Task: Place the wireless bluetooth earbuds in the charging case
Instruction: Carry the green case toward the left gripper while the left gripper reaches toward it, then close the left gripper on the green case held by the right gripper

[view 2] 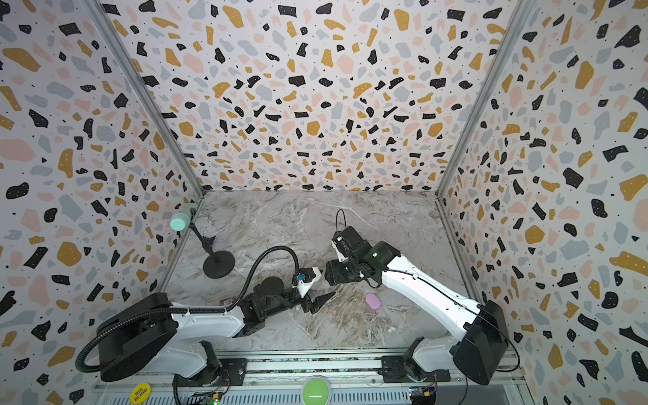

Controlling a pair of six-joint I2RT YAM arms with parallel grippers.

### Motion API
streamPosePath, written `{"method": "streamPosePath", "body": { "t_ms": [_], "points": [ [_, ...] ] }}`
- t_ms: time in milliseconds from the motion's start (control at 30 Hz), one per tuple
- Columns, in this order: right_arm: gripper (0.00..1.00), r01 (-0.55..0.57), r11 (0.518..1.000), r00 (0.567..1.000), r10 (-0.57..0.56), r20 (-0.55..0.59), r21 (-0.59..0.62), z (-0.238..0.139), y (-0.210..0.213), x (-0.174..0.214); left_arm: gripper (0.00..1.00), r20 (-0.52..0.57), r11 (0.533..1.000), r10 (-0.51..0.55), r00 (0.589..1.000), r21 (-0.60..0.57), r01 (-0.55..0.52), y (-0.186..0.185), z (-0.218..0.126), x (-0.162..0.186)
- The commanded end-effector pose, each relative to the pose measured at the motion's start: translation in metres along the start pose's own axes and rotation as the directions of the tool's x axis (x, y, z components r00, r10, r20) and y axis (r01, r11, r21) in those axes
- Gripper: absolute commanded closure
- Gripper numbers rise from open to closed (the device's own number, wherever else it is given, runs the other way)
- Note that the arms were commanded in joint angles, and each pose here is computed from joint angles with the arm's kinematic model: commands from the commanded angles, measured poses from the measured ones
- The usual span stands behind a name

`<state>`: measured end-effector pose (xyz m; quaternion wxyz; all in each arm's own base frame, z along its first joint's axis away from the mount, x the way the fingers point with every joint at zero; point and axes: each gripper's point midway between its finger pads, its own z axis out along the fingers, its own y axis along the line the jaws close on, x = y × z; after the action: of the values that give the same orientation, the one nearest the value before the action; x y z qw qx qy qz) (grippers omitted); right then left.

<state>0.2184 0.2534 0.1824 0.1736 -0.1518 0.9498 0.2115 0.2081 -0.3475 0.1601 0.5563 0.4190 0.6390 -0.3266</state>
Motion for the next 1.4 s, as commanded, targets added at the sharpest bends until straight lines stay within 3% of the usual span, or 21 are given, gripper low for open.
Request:
{"method": "streamPosePath", "body": {
  "t_ms": [0, 833, 1367],
  "points": [
    [0.44, -0.011, 0.999, 1.0, 0.012, 0.023, -0.037, -0.006, 0.008, -0.001, 0.21, 0.127, 0.999, 0.03, 0.991, 0.028, -0.034, -0.006, 0.006, -0.037],
    [0.45, -0.011, 0.997, 0.999, 0.014, 0.031, -0.08, -0.008, 0.024, -0.003, 0.44, 0.099, 1.0, 0.024, 0.995, 0.009, -0.025, -0.001, 0.023, -0.031],
    [0.46, -0.057, 0.994, 0.997, 0.061, 0.043, -0.095, -0.012, 0.025, -0.003, 0.38, 0.076, 0.998, 0.048, 0.996, -0.034, -0.045, 0.003, 0.02, -0.018]
  ]
}}
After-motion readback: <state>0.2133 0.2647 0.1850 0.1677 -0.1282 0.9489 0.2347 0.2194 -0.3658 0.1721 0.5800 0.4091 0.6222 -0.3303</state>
